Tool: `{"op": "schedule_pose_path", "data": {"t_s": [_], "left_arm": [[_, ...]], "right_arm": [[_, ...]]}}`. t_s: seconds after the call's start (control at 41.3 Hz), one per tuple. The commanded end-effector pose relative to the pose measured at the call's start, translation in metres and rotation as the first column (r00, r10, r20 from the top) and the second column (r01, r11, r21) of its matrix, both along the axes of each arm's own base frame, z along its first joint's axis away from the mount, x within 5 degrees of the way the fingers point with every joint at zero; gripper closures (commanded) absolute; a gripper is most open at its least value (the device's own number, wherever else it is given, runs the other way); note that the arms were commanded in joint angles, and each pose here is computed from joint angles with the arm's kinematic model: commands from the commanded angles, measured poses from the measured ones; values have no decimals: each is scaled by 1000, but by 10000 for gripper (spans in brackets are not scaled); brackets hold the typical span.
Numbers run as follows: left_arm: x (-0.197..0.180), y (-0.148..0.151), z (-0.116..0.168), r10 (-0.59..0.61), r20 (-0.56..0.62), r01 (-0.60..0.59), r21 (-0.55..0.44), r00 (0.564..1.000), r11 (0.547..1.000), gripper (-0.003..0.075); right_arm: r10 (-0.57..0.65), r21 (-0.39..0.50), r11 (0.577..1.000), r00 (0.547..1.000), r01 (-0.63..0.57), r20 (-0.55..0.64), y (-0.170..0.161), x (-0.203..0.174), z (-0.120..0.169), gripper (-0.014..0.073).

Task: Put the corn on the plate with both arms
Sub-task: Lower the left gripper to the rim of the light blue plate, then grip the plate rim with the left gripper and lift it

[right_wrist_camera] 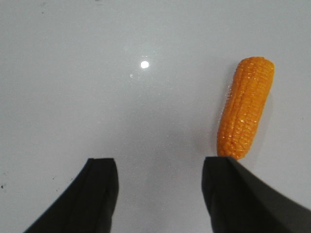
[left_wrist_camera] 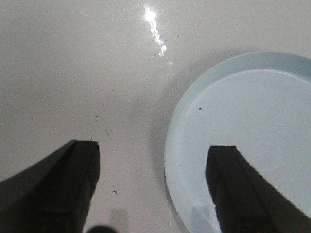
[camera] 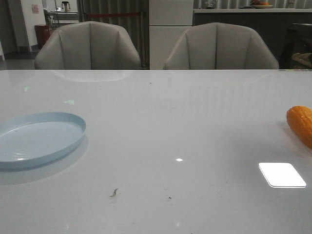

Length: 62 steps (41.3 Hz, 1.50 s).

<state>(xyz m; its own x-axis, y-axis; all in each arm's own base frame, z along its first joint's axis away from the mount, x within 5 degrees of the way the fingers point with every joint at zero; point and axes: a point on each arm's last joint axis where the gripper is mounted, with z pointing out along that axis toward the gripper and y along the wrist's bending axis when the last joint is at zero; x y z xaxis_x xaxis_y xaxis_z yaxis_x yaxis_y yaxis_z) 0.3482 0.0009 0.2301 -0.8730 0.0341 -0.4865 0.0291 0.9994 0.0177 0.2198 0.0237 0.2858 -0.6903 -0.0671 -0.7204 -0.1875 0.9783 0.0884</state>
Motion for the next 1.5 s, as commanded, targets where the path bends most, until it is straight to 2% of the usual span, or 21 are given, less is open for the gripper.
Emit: {"op": "schedule_pose_path", "data": {"t_s": [0.0, 0.412, 0.654, 0.727, 0.993, 1.114, 1.308, 1.478], "left_arm": [[9, -2, 12, 1, 70, -1, -7, 998, 1000, 206], [23, -21, -34, -48, -35, 48, -11, 998, 999, 206], [26, -21, -49, -48, -70, 47, -11, 996, 999, 211], [27, -21, -53, -48, -81, 47, -11, 996, 999, 248], [27, -21, -59, -47, -106, 46, -13, 993, 999, 530], [27, -21, -59, -47, -106, 46, -13, 993, 999, 631], [32, -22, -49, -46, -121, 44, -17, 992, 999, 626], [46, -24, -19, -38, -98, 34, -45, 994, 998, 626]], "right_arm": [[0, 7, 1000, 995, -1, 101, 2, 4, 18, 98], [0, 7, 1000, 995, 0, 102, 2, 4, 18, 98], [0, 7, 1000, 995, -1, 100, 2, 4, 18, 98], [0, 7, 1000, 995, -1, 100, 2, 4, 18, 98], [0, 7, 1000, 995, -1, 100, 2, 4, 18, 98], [0, 7, 1000, 995, -1, 100, 2, 4, 18, 98], [1, 7, 1000, 995, -1, 99, 2, 4, 18, 98], [1, 7, 1000, 995, -1, 99, 2, 4, 18, 98]]}}
